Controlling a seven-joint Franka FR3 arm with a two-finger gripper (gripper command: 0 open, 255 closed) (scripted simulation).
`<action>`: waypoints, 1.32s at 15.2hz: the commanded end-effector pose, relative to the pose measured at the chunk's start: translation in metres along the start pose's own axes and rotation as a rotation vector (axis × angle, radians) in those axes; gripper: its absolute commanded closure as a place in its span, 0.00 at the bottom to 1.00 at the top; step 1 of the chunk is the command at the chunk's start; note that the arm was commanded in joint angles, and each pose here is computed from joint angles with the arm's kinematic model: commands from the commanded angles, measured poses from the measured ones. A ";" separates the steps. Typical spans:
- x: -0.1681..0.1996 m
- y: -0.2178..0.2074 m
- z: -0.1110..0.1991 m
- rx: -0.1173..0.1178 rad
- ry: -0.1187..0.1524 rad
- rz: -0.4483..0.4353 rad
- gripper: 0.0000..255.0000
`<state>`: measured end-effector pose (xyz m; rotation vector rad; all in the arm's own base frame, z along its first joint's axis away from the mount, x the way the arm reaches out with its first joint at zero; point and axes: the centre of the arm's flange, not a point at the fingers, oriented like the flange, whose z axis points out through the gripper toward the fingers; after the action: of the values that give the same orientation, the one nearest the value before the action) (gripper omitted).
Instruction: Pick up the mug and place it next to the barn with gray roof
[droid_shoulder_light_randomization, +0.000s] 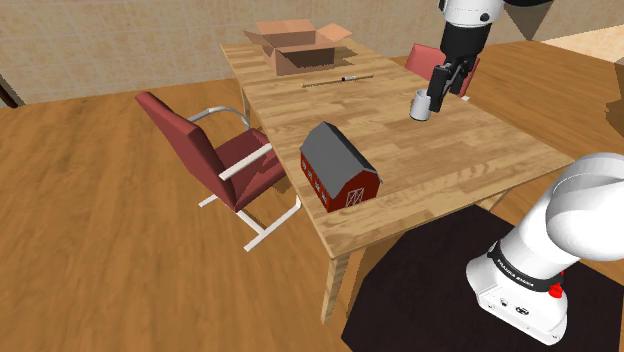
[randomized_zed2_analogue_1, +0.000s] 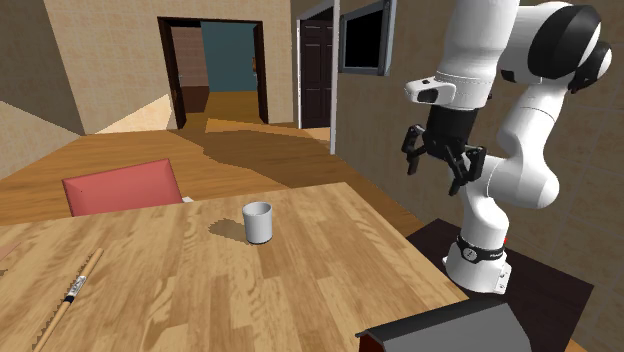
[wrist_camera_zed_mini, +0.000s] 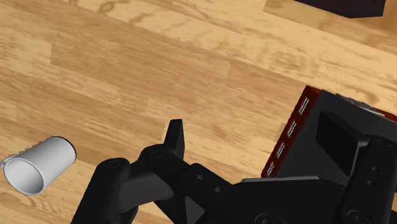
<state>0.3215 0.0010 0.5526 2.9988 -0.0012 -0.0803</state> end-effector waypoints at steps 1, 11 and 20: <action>0.000 0.000 0.000 0.000 0.000 0.000 0.00; 0.053 0.109 0.057 0.018 0.006 -0.028 0.00; 0.104 0.205 0.109 0.035 0.012 -0.052 0.00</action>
<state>0.4135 -0.2051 0.4749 3.0340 0.0719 -0.0692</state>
